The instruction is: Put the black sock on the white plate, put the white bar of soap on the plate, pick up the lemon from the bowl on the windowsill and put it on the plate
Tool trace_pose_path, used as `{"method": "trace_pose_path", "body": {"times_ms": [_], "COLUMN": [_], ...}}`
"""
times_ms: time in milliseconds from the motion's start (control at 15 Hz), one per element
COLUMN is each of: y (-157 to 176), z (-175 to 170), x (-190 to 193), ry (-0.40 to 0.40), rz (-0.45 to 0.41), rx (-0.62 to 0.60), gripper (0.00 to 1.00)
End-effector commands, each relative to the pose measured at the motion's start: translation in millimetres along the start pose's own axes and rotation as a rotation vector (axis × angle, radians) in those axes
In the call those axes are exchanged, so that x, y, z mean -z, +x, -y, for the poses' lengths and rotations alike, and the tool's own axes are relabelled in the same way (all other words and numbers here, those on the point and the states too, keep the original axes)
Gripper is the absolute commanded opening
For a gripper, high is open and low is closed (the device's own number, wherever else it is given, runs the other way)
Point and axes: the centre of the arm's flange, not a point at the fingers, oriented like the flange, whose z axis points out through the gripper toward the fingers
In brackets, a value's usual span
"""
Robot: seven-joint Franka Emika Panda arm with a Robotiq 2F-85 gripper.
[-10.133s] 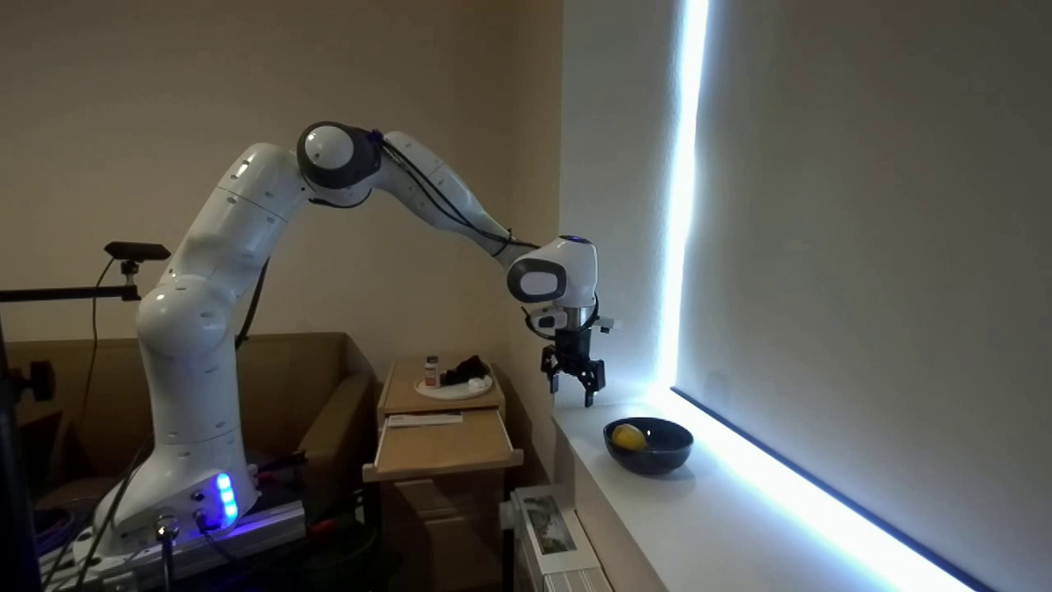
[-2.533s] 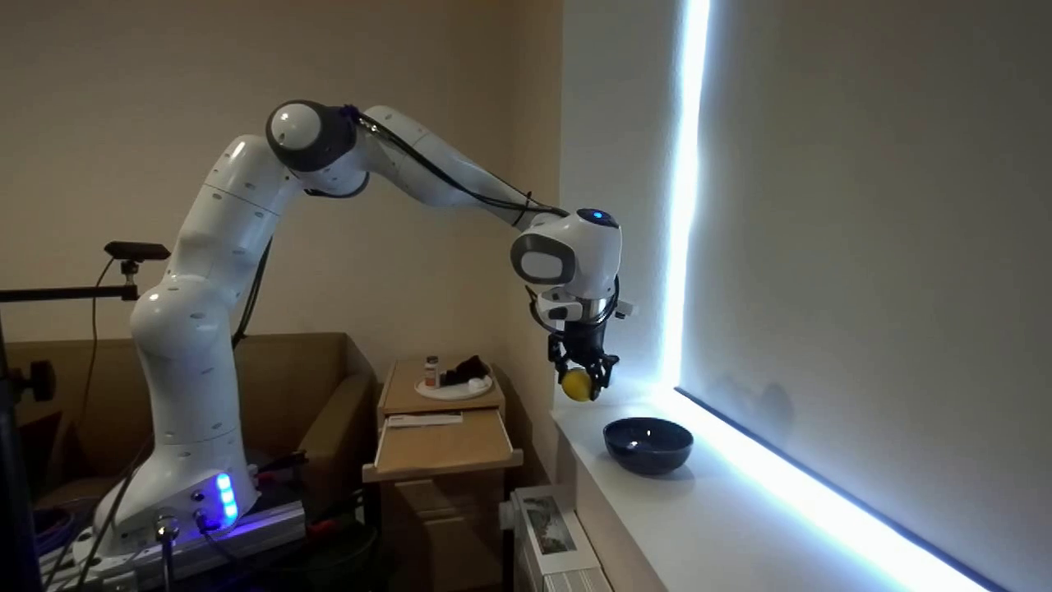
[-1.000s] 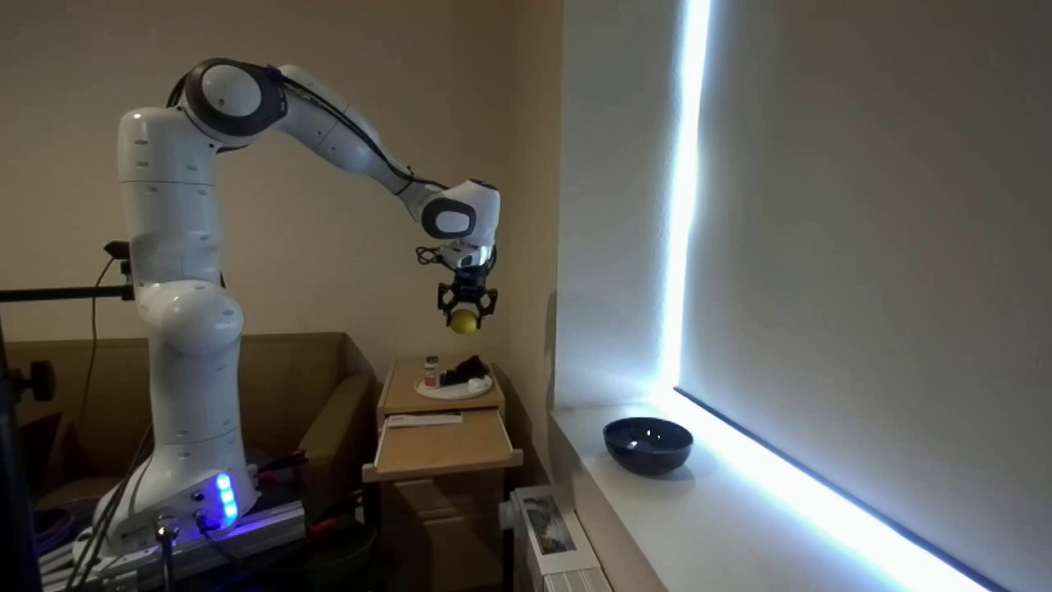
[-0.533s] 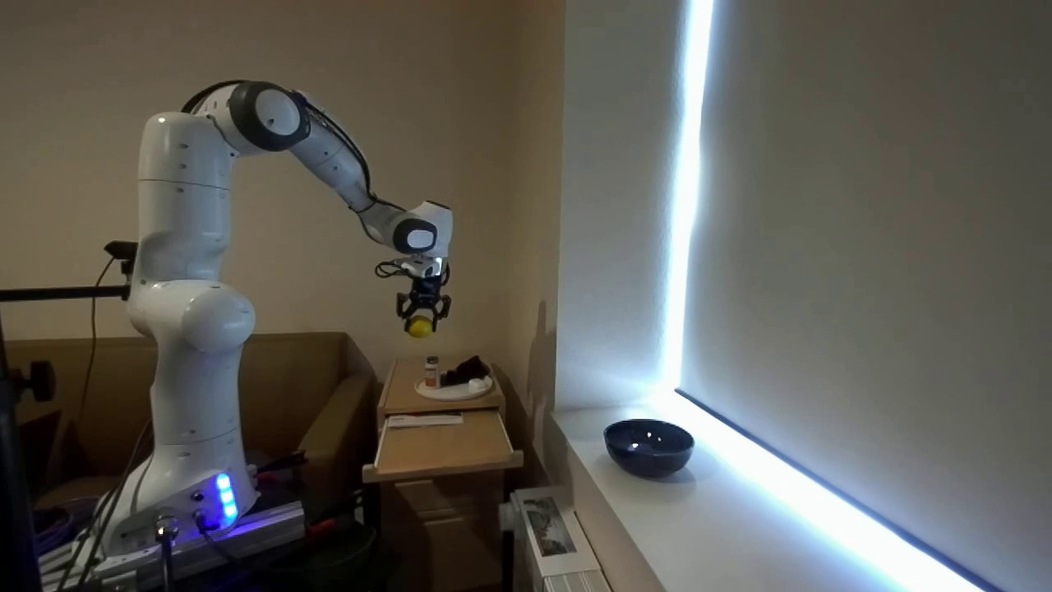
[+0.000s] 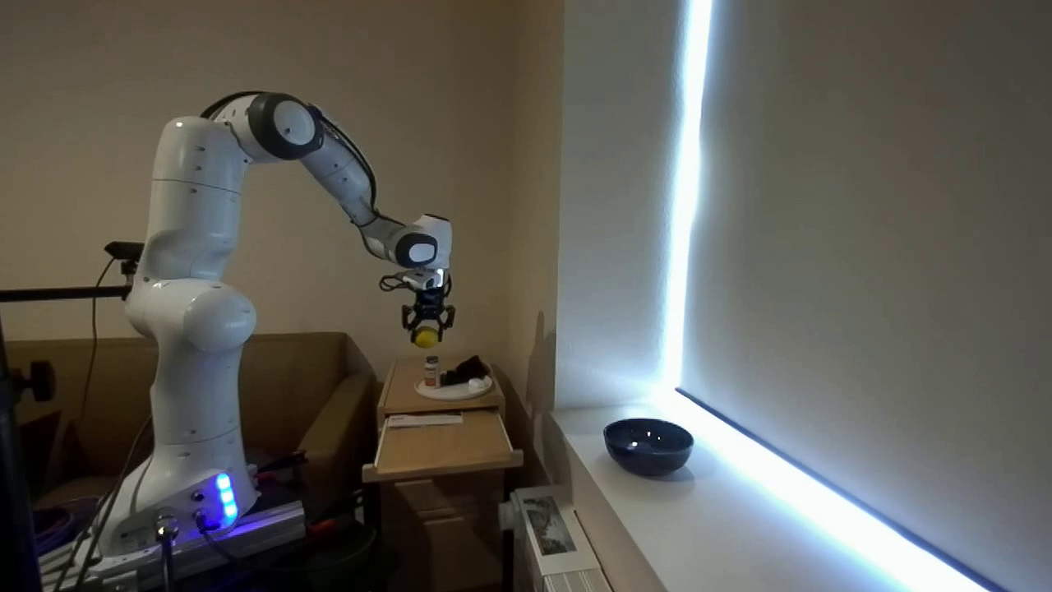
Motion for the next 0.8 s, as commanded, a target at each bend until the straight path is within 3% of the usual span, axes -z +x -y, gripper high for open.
{"method": "trace_pose_path", "body": {"times_ms": [0, 67, 200, 267, 467, 533, 733], "y": [-50, -61, -77, -57, -69, -67, -81], "z": [12, 15, 16, 0, 5, 11, 29], "x": [-46, -56, -68, -61, -74, -81, -110], "ry": [0.105, 0.157, 0.162, 0.132, 0.136, 0.115, 0.145], "rz": [0.007, -0.013, -0.01, -0.006, -0.009, -0.043, -0.006], "rx": [-0.027, -0.019, -0.039, -0.021, -0.03, -0.027, -0.081], "gripper": [0.51, 0.51, 0.51, 0.76, 0.76, 0.51, 0.51]}}
